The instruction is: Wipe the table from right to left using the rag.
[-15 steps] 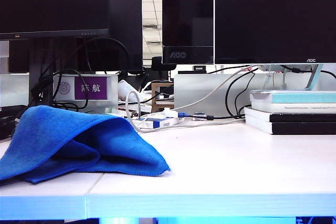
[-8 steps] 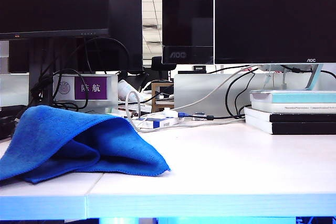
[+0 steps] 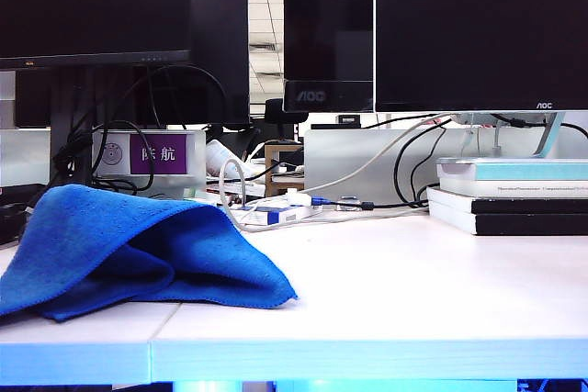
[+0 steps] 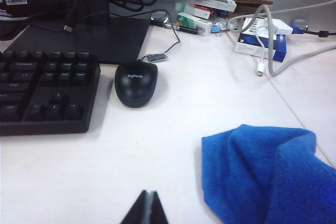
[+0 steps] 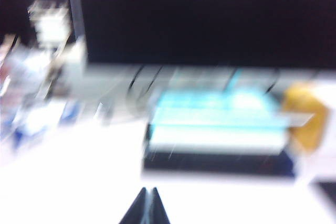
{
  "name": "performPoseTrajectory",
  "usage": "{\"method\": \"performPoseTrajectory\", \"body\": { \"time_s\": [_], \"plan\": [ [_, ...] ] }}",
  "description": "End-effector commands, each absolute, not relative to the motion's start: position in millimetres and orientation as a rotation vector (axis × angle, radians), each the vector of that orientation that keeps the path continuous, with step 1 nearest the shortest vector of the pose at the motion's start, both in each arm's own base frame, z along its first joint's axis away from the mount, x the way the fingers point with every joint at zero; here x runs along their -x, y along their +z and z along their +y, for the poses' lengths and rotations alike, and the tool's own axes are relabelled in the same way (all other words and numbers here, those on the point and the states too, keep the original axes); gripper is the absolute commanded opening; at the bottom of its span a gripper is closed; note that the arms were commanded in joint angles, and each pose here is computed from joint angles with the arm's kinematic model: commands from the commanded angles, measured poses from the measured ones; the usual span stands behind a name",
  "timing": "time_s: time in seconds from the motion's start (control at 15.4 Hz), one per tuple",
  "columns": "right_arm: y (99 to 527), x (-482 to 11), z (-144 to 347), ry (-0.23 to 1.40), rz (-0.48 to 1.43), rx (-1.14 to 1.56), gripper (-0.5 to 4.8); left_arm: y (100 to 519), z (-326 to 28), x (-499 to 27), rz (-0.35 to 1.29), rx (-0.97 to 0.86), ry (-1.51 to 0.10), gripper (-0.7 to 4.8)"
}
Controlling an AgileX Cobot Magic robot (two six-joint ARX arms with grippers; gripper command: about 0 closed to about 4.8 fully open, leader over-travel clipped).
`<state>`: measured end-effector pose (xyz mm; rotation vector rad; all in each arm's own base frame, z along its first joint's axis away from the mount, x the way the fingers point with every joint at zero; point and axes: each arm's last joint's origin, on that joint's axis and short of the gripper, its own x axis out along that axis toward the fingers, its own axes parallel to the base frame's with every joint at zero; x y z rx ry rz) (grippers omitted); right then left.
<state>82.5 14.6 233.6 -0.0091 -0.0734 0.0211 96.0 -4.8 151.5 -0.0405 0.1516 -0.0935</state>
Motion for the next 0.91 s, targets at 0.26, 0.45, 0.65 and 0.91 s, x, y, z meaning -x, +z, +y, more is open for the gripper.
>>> {"method": "performPoseTrajectory", "body": {
  "time_s": [0.26, 0.45, 0.65, 0.91],
  "plan": [
    [169.0, -90.8, 13.1, 0.057, 0.128, 0.019, -0.01, 150.4, -4.9, -95.9, 0.159, 0.040, -0.095, -0.02],
    [149.8, -94.5, 12.2, 0.055, 0.178, -0.010, -0.01, 150.3, -4.9, -95.9, 0.160, 0.040, -0.095, -0.02],
    [149.2, -95.2, 5.6, -0.023, 0.178, -0.074, -0.01, 150.5, -4.9, -95.9, 0.159, 0.040, -0.095, -0.01],
    [149.3, -95.3, 2.5, -0.058, 0.175, -0.119, -0.01, 150.3, -4.9, -95.9, 0.160, 0.040, -0.095, -0.02]
  ]
}}
